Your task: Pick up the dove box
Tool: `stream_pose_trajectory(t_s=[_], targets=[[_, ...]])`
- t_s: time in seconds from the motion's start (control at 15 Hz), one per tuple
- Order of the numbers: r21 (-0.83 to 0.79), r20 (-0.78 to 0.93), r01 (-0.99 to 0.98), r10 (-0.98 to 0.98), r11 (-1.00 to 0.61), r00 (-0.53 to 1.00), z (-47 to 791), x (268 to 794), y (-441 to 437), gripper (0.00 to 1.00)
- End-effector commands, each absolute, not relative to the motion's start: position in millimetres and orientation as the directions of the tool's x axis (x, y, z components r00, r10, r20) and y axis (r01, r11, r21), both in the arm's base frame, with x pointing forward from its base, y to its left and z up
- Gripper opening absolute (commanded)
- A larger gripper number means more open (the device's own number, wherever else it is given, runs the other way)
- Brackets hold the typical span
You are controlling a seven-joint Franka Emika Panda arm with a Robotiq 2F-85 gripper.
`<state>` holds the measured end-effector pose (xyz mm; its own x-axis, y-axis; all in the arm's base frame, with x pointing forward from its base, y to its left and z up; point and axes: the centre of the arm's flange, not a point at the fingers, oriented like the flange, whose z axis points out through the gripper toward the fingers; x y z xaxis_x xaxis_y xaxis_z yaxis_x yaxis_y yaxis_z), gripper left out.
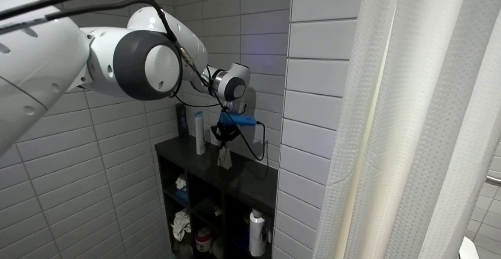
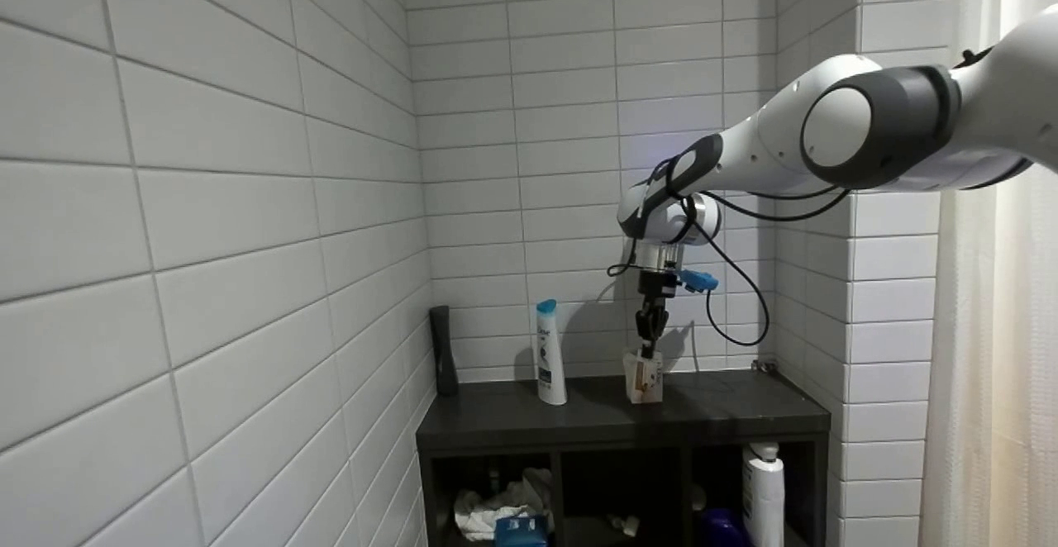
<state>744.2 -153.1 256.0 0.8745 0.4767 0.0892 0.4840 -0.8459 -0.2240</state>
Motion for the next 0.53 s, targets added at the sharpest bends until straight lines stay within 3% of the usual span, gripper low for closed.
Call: stream_pose_trajectory(t_s=[0.0,0.13,0.27,0.47], targets=[[-0.245,0.098,0.496,0.487,-0.833,0.868,255.5,754.2,-156.7,0.00],[-0.247,0.097,0.498,0.490,-0.831,0.866,255.5,754.3,-156.3,0.00],[-0.246,0.100,0.502,0.493,-0.829,0.864,256.1,754.3,-156.5,0.23],[-0.247,0.100,0.504,0.495,-0.828,0.863,256.2,754.7,-156.9,0.44]])
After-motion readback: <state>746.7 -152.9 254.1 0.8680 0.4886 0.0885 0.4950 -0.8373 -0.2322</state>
